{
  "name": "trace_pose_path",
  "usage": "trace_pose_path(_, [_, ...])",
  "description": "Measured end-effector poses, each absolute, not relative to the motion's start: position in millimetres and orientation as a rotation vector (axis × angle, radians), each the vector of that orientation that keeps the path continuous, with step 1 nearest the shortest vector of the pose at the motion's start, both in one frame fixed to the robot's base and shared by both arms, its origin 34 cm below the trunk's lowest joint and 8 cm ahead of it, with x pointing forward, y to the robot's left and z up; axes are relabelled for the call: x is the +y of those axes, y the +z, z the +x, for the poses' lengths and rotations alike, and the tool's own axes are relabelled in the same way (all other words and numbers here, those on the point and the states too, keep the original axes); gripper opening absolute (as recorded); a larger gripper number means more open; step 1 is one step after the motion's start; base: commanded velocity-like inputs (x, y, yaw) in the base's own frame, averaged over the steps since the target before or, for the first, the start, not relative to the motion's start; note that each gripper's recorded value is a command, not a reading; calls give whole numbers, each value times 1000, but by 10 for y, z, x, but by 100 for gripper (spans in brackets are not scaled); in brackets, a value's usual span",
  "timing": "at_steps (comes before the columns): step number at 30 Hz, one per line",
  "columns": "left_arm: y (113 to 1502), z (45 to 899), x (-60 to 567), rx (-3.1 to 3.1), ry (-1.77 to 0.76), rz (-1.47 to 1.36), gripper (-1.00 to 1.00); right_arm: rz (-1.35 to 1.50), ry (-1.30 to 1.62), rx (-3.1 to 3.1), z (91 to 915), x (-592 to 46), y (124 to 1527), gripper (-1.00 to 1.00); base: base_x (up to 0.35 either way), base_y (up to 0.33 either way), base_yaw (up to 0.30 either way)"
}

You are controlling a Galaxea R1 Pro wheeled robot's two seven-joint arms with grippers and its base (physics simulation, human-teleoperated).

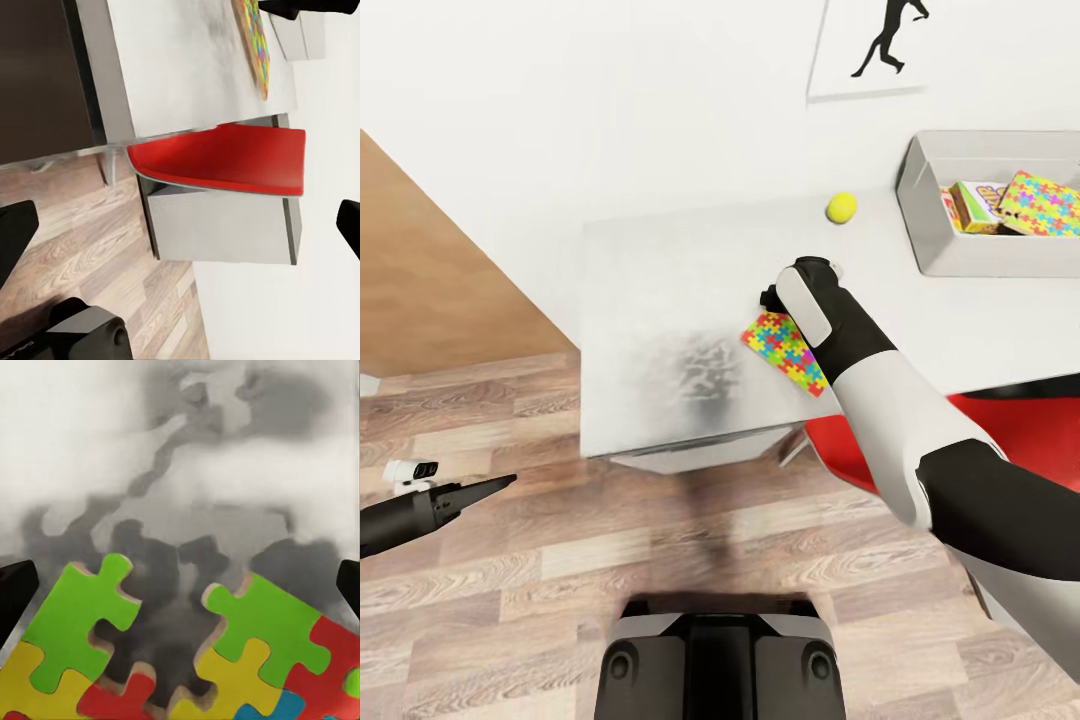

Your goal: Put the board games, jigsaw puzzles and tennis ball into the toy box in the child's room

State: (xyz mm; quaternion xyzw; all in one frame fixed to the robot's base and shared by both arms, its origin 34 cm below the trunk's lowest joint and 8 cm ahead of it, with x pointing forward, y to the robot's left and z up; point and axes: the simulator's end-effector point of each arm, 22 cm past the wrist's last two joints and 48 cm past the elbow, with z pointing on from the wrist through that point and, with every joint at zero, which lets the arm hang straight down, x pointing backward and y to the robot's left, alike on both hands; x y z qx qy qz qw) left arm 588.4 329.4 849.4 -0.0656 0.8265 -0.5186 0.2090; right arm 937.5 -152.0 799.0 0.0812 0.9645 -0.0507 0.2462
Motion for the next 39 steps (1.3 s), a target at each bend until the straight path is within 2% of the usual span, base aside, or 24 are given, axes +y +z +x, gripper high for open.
trace_pose_path(10, [8496,5886,3298,2298,-1442,-183,100,221,-140,2632,9376,-1522,7990,100,-174,0,0])
trace_pose_path(39, [8497,5886,3298,2298,-1441,-183,100,217,-147,2631,9377,-1532,7994,100,-91,8,0])
